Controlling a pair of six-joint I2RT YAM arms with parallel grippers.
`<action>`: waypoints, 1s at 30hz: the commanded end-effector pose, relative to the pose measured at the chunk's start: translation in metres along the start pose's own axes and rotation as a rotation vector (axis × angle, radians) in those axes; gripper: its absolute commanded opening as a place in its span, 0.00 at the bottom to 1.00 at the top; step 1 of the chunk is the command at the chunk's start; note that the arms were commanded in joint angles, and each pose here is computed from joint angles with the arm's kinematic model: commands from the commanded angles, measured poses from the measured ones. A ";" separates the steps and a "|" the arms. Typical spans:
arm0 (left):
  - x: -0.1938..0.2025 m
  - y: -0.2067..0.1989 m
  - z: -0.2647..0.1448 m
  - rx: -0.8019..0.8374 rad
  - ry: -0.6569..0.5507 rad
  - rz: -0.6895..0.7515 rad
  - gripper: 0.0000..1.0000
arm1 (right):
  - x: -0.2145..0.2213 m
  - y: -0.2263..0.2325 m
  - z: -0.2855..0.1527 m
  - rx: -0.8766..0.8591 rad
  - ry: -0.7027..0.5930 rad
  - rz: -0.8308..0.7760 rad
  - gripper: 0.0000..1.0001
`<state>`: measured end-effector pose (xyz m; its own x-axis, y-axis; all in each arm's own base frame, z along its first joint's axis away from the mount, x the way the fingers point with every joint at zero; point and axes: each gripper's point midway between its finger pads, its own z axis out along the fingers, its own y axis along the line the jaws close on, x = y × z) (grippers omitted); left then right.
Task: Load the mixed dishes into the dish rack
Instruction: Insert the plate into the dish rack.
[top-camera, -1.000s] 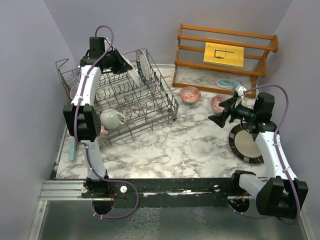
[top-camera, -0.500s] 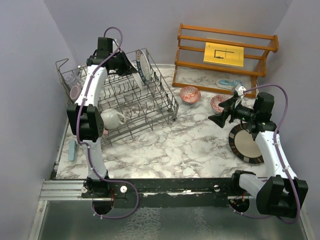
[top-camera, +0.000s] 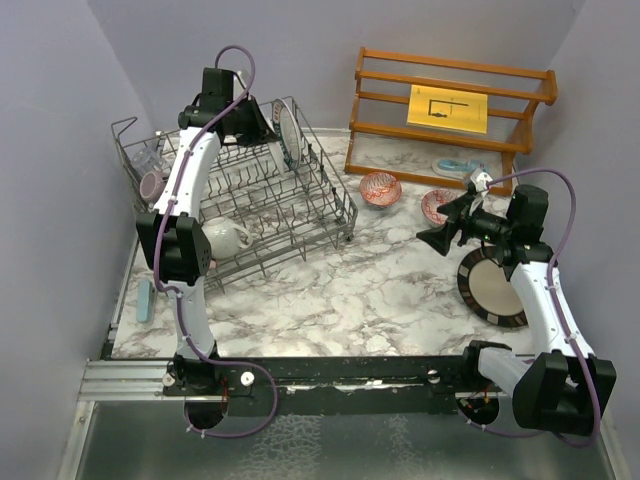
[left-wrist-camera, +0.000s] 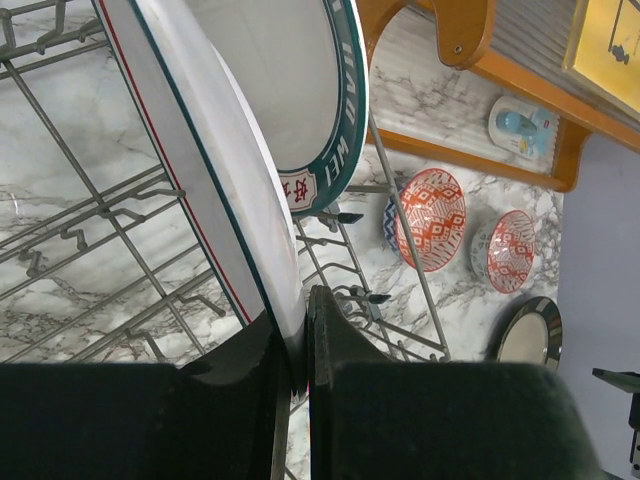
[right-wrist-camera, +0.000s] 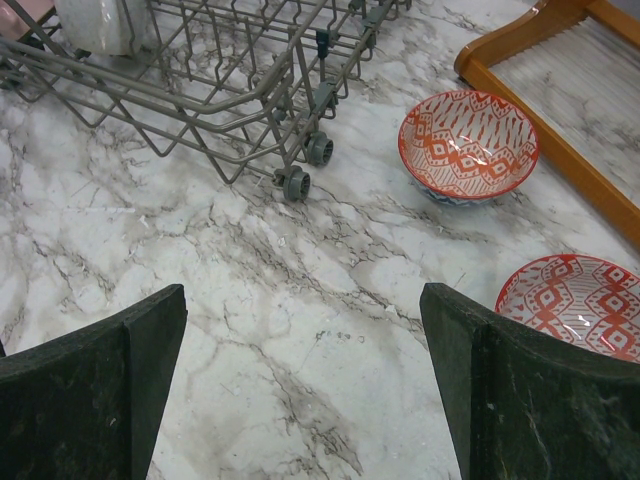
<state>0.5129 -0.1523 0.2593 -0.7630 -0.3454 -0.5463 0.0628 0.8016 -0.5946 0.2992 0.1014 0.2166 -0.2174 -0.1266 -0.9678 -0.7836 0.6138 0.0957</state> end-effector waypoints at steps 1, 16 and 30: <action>-0.022 -0.032 -0.027 0.065 -0.095 0.082 0.00 | -0.002 -0.004 0.000 0.011 -0.003 -0.023 1.00; -0.016 0.018 0.007 -0.004 -0.034 0.029 0.00 | -0.002 -0.003 -0.001 0.011 -0.004 -0.025 1.00; -0.014 0.033 0.025 -0.002 -0.016 0.005 0.12 | -0.003 -0.002 -0.001 0.009 -0.005 -0.029 1.00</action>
<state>0.5304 -0.1349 0.2229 -0.7818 -0.3490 -0.5167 0.0230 0.8120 -0.5832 0.2992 0.1014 0.2166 -0.2174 -0.1266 -0.9678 -0.7836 0.6138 0.0957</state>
